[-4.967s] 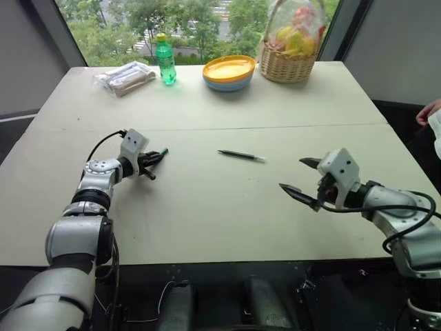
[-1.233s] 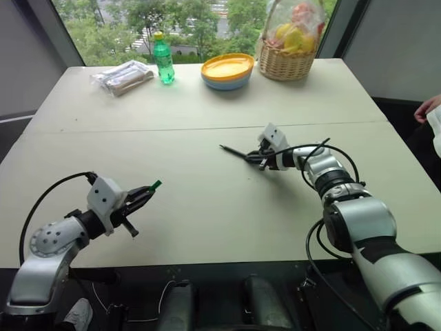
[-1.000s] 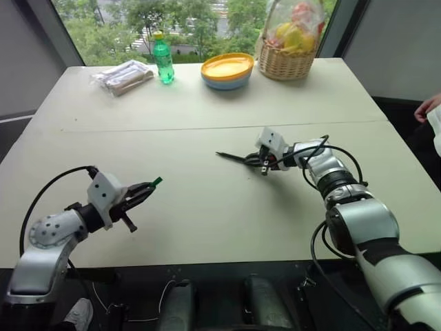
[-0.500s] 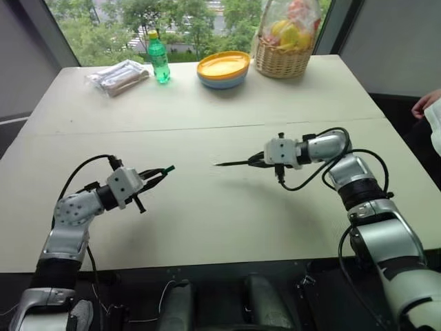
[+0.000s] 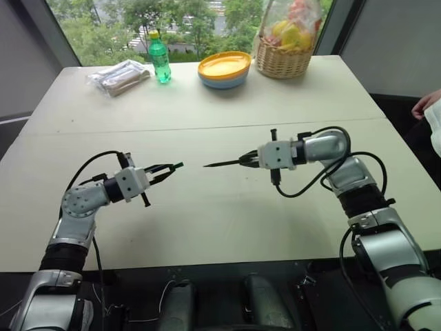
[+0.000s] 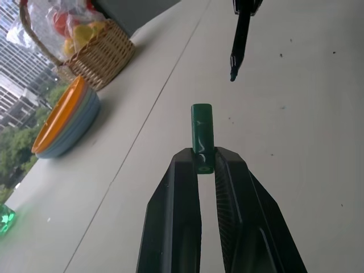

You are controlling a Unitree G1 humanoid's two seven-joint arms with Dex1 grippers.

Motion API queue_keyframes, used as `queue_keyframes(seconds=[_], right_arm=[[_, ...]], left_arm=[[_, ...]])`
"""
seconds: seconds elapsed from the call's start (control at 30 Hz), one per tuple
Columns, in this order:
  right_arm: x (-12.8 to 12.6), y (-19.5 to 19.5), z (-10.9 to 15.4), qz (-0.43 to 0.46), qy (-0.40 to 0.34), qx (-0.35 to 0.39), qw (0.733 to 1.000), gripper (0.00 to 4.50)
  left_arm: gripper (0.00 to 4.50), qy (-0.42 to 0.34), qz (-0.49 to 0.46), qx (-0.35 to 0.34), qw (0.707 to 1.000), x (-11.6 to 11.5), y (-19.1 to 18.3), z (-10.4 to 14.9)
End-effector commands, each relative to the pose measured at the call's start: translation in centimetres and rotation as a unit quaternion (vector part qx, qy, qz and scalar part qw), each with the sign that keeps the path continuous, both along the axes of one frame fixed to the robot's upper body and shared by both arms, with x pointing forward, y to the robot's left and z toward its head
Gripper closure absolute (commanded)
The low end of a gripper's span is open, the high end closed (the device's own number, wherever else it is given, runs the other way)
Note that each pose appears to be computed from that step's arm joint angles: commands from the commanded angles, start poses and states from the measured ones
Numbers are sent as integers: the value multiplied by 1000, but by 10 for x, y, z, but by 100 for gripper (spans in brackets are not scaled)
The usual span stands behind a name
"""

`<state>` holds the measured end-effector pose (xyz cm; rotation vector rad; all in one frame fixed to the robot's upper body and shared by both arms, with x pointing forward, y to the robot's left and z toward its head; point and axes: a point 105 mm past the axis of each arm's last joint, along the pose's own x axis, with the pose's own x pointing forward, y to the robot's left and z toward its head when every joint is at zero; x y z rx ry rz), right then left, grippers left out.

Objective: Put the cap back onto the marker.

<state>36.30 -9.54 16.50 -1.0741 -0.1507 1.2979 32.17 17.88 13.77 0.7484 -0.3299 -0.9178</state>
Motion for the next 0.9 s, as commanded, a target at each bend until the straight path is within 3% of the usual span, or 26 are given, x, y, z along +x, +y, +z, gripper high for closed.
queue_keyframes(seconds=[0.03,0.4,0.9], right_arm=[[-5,11,14,21,-16,18,999,445],[-12,19,16,37,-7,23,999,445],[-16,24,15,51,-1,18,999,445]], left_arm=[[450,-4,-11,-7,1000,-4,-4,7],[450,58,-25,-30,998,-9,-12,4],[450,63,-32,-28,997,-13,-17,3]])
